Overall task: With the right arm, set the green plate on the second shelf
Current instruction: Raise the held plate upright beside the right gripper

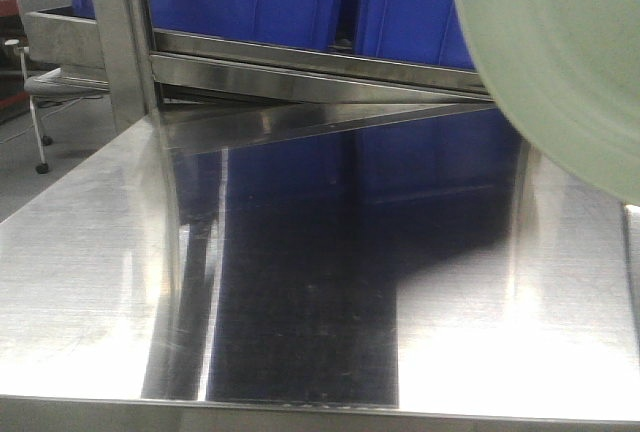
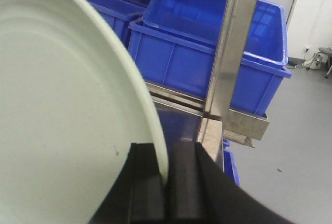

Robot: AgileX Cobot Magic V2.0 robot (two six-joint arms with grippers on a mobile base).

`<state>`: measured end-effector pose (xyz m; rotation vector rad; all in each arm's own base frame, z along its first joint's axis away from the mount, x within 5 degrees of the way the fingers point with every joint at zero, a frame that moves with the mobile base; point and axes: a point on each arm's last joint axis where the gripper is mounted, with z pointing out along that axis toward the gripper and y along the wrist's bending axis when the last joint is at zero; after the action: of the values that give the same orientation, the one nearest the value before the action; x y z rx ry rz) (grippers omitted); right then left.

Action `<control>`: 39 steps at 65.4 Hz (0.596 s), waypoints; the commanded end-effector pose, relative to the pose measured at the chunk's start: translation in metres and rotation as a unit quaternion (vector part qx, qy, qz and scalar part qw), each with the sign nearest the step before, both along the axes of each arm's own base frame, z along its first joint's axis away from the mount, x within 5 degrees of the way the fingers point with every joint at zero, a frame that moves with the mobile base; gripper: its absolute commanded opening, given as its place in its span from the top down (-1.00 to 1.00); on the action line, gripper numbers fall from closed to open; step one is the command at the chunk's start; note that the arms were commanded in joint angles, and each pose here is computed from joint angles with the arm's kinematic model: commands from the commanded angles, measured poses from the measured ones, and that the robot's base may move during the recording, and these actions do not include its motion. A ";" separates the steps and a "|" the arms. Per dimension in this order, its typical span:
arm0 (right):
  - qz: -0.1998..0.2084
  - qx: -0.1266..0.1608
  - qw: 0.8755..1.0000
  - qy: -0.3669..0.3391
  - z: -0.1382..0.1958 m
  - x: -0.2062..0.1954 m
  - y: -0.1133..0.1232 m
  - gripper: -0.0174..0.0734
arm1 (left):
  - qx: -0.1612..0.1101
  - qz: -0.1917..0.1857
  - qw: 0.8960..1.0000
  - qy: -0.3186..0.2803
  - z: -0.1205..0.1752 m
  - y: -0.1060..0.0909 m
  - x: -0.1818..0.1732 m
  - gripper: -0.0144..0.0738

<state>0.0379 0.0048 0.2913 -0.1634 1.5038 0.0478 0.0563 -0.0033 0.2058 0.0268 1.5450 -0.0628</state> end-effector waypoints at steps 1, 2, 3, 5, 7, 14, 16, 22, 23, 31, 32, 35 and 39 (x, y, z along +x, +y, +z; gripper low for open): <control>0.002 0.014 0.997 -0.081 0.015 0.000 0.000 0.49 | -0.010 0.000 1.000 -0.029 -0.005 0.000 0.000 0.38; 0.002 0.014 0.997 -0.080 0.013 0.001 0.001 0.49 | -0.010 0.000 1.000 -0.029 -0.005 0.000 0.000 0.38; 0.002 0.014 0.997 -0.082 0.012 0.001 0.001 0.49 | -0.010 0.000 1.000 -0.029 -0.005 0.000 0.000 0.38; 0.002 0.014 0.997 -0.080 0.010 0.002 0.001 0.49 | -0.010 0.000 1.000 -0.029 -0.005 0.000 0.000 0.38; 0.002 0.014 0.997 -0.077 0.008 0.003 0.001 0.49 | -0.010 0.000 1.000 -0.029 -0.005 0.000 0.000 0.38; 0.002 0.012 0.998 -0.067 -0.003 0.007 0.001 0.49 | -0.010 0.000 1.000 -0.029 -0.005 0.000 0.000 0.38; 0.002 0.012 0.998 -0.065 -0.006 0.008 0.002 0.49 | -0.010 0.000 1.000 -0.029 -0.005 0.000 0.000 0.38; 0.003 0.013 0.997 -0.074 -0.010 0.010 0.002 0.49 | -0.010 0.000 1.000 -0.029 -0.005 0.000 0.000 0.38; 0.003 0.013 0.997 -0.075 -0.011 0.010 0.002 0.49 | -0.010 0.000 1.000 -0.029 -0.005 0.000 0.000 0.38; 0.003 0.016 0.995 -0.096 -0.012 0.011 0.002 0.49 | -0.010 0.000 1.000 -0.029 -0.005 0.000 0.000 0.38; 0.004 0.016 0.995 -0.097 -0.013 0.011 0.002 0.49 | -0.010 0.000 1.000 -0.029 -0.005 0.000 0.000 0.38; 0.004 0.016 0.995 -0.096 -0.015 0.012 0.002 0.49 | -0.010 0.000 1.000 -0.029 -0.005 0.000 0.000 0.38; 0.004 0.015 0.996 -0.091 -0.019 0.013 0.003 0.49 | -0.010 0.000 1.000 -0.029 -0.005 0.000 0.000 0.38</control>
<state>0.0524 0.0075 0.2555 -0.1634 1.4555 0.0522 0.0563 -0.0033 0.2058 0.0268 1.5450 -0.0628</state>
